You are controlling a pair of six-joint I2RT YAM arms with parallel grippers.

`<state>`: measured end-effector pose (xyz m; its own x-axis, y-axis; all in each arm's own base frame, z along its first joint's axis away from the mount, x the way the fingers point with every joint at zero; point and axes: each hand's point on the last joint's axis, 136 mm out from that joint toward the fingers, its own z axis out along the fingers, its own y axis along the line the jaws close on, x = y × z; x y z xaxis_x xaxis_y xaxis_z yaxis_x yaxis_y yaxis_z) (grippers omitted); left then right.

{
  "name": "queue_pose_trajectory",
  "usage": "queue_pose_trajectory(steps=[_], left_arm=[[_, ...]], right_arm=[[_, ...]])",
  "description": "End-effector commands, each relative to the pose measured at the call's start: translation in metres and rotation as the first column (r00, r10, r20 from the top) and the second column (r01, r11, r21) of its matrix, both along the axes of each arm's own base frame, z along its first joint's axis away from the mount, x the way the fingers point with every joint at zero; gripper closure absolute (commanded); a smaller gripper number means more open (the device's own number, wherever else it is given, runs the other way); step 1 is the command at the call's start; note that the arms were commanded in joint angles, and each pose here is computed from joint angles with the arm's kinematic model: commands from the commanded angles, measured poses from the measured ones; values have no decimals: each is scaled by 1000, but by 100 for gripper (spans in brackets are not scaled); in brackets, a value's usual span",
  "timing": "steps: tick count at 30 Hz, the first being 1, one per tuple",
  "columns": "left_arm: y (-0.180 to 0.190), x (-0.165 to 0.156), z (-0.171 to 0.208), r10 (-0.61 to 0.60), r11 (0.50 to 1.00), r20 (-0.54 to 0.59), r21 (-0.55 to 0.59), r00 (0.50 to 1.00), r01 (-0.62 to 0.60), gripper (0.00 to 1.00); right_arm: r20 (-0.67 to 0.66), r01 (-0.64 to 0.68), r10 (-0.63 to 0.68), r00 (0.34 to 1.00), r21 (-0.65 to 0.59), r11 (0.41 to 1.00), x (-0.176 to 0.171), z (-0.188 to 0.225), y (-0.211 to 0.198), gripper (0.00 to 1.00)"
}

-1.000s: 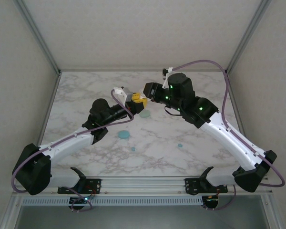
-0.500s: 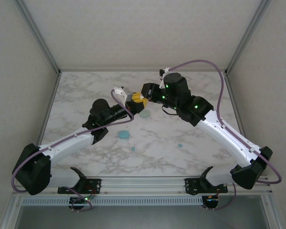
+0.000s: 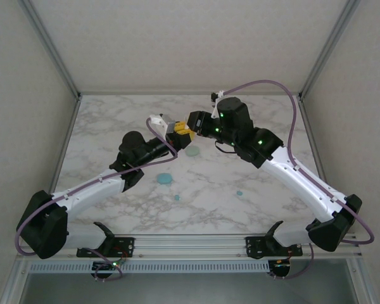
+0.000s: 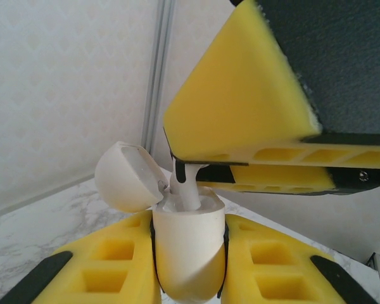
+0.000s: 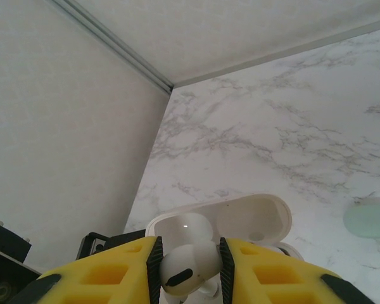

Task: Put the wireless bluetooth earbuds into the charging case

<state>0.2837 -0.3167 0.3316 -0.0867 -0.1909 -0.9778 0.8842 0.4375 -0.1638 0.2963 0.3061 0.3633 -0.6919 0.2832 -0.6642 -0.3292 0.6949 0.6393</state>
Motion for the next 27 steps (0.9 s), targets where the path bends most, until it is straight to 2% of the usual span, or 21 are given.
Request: queue_pose_trajectory(steps=[1, 12, 27], left_arm=[[-2, -3, 32, -10, 997, 70, -72, 997, 15, 88], [-2, -3, 31, -1, 998, 79, -69, 997, 7, 88], [-1, -4, 35, 18, 998, 158, -69, 987, -7, 88]], right_arm=[[22, -29, 28, 999, 46, 998, -6, 11, 5, 68], [7, -44, 44, 999, 91, 995, -11, 20, 7, 69], [-2, -20, 20, 1000, 135, 991, -6, 20, 9, 68]])
